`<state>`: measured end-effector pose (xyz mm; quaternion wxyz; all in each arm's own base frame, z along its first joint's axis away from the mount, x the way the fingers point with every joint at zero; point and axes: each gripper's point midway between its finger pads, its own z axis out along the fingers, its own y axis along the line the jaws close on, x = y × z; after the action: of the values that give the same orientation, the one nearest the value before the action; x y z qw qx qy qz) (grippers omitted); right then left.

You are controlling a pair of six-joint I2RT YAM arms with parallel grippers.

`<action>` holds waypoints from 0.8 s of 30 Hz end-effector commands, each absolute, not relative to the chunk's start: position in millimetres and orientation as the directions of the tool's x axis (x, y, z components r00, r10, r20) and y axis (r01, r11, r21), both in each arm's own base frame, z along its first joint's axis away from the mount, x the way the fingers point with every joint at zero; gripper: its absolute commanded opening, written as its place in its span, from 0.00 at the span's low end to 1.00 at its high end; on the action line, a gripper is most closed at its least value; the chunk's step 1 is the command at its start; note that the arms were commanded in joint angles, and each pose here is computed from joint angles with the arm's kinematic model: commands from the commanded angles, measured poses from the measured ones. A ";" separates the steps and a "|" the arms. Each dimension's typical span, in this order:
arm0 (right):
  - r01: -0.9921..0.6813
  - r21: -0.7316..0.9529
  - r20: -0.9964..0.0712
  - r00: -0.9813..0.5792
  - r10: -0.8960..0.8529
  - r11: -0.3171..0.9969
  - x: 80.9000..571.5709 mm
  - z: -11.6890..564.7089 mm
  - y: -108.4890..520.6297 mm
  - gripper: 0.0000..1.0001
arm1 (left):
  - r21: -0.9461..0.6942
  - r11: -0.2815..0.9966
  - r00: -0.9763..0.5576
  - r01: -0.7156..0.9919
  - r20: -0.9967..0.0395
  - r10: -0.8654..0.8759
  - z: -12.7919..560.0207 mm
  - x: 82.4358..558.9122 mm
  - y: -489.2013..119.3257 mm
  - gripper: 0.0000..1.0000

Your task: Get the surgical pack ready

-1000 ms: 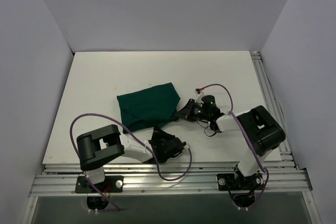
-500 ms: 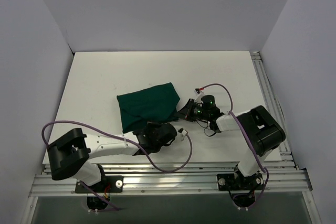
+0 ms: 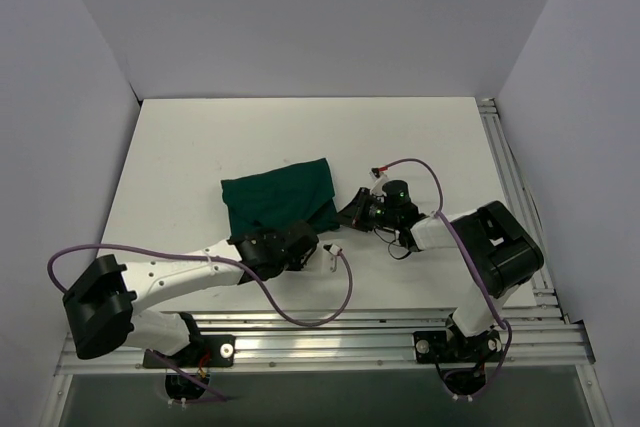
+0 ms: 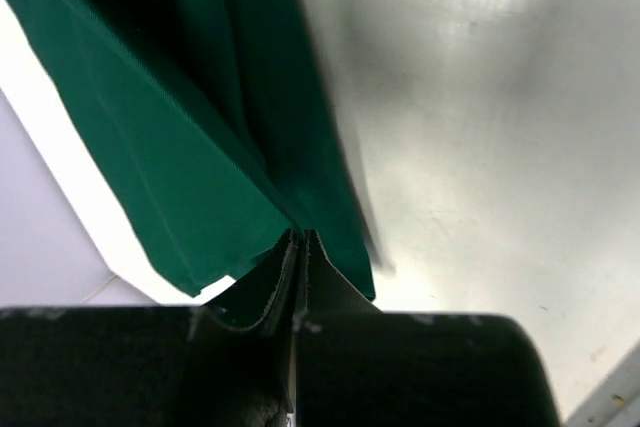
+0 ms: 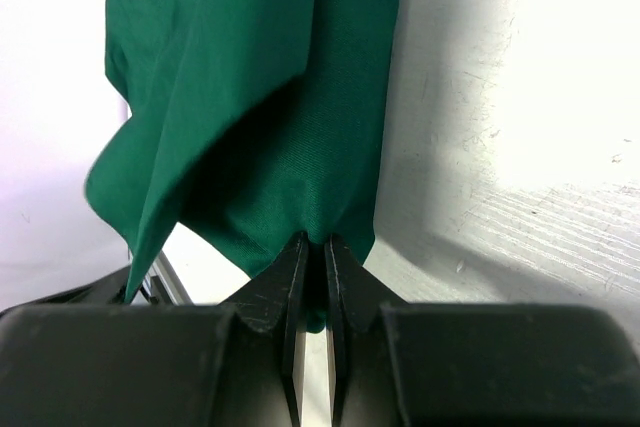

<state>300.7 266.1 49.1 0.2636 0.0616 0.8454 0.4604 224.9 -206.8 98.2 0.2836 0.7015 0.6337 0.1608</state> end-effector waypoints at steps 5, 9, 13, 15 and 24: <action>-0.124 0.779 -0.421 -0.829 0.367 0.614 315.0 44.0 261.4 0.00 | 0.462 0.029 0.118 0.886 -0.286 0.951 122.6 201.2 -217.1 0.02; -0.121 0.778 -0.424 -0.826 0.372 0.616 316.7 45.1 260.9 0.00 | 0.410 0.043 0.108 0.911 -0.339 0.934 126.6 194.7 -230.4 0.02; -0.114 0.776 -0.424 -0.823 0.379 0.620 318.2 44.1 260.2 0.00 | 0.362 0.029 0.100 0.932 -0.334 0.937 104.3 189.7 -235.9 0.02; -0.112 0.776 -0.422 -0.824 0.378 0.621 318.0 42.9 260.1 0.00 | 0.324 0.015 0.095 0.946 -0.322 0.942 91.4 185.2 -238.0 0.02; -0.110 0.774 -0.422 -0.824 0.378 0.624 321.4 42.5 261.2 0.00 | 0.242 -0.078 0.134 0.967 -0.226 0.965 42.8 172.4 -226.7 0.02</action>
<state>305.4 265.1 47.8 0.2662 0.0686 0.8487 0.4517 186.7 -227.2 60.8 0.1991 0.7220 0.6623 0.0232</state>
